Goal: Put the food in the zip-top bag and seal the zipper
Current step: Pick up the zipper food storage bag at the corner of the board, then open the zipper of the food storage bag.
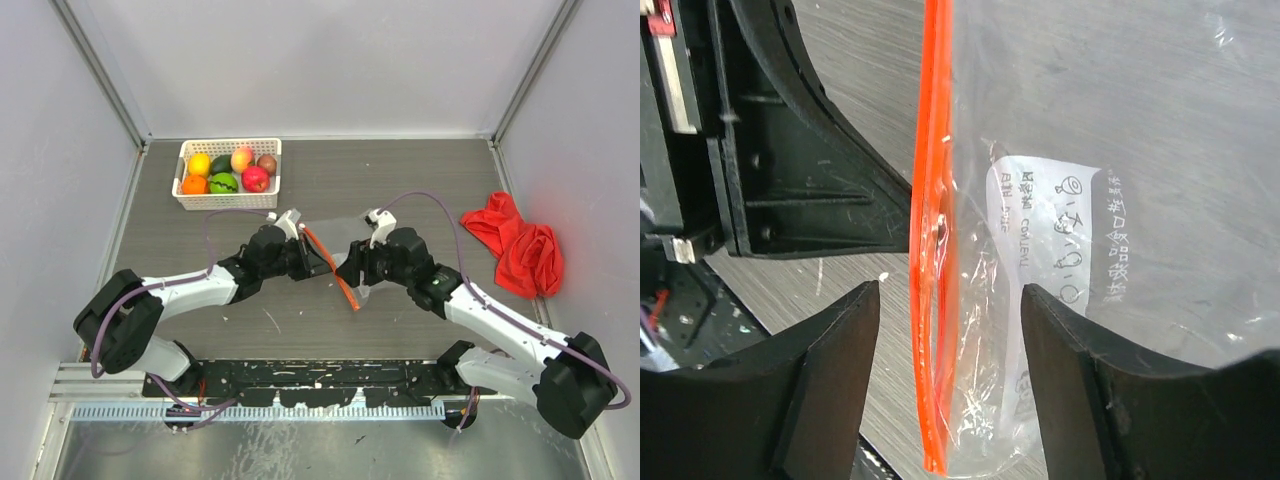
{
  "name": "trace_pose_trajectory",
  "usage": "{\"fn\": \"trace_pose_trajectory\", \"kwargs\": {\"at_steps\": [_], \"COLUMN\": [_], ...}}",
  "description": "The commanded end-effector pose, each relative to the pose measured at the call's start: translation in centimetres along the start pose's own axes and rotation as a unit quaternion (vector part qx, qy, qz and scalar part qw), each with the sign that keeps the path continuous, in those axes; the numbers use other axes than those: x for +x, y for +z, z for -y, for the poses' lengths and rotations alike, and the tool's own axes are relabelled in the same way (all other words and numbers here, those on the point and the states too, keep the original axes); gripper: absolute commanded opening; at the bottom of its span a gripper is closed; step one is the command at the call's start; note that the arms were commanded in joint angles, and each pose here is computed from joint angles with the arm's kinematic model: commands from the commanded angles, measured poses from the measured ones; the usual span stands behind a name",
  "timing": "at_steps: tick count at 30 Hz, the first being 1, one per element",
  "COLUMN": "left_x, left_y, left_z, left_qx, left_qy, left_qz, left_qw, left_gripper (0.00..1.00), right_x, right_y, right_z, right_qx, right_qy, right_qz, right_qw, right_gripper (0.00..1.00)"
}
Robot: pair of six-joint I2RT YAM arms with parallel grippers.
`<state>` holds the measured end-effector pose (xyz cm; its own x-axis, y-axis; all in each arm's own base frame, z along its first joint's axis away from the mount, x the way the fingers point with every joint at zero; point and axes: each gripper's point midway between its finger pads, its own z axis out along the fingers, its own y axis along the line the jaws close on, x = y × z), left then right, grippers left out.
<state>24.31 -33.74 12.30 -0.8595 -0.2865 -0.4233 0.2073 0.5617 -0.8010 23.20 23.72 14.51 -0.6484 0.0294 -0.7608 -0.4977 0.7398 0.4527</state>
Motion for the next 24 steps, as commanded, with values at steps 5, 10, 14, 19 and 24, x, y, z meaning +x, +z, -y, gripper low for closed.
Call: {"fn": "trace_pose_trajectory", "kwargs": {"at_steps": [5,10,14,19,24], "left_x": [-1.3,-1.3,-1.4,-1.3,-1.3], "left_y": [-0.1,-0.1,-0.2,-0.3,-0.3], "left_z": [1.8,1.8,1.8,1.7,1.6], "left_qx": [0.022,0.021,0.02,0.019,0.017], "left_qy": [0.016,0.015,0.015,0.015,0.015], "left_qz": [0.021,0.022,0.024,0.023,0.023], "left_qw": [0.999,0.999,0.999,0.999,0.999], "left_gripper": [0.0,0.0,0.0,0.0,0.0], "right_x": [-1.7,-1.7,-1.5,-0.9,-0.9], "right_y": [-0.1,0.4,0.6,1.1,1.2], "right_z": [-1.3,-1.2,-1.1,-1.1,-1.1], "right_qx": [0.052,0.114,0.152,0.178,0.203], "right_qy": [-0.126,-0.171,-0.196,-0.222,-0.239], "right_qz": [0.028,0.029,0.028,0.017,0.019], "right_qw": [0.99,0.978,0.968,0.958,0.949], "right_gripper": [0.64,0.62,0.58,0.55,0.49]}}
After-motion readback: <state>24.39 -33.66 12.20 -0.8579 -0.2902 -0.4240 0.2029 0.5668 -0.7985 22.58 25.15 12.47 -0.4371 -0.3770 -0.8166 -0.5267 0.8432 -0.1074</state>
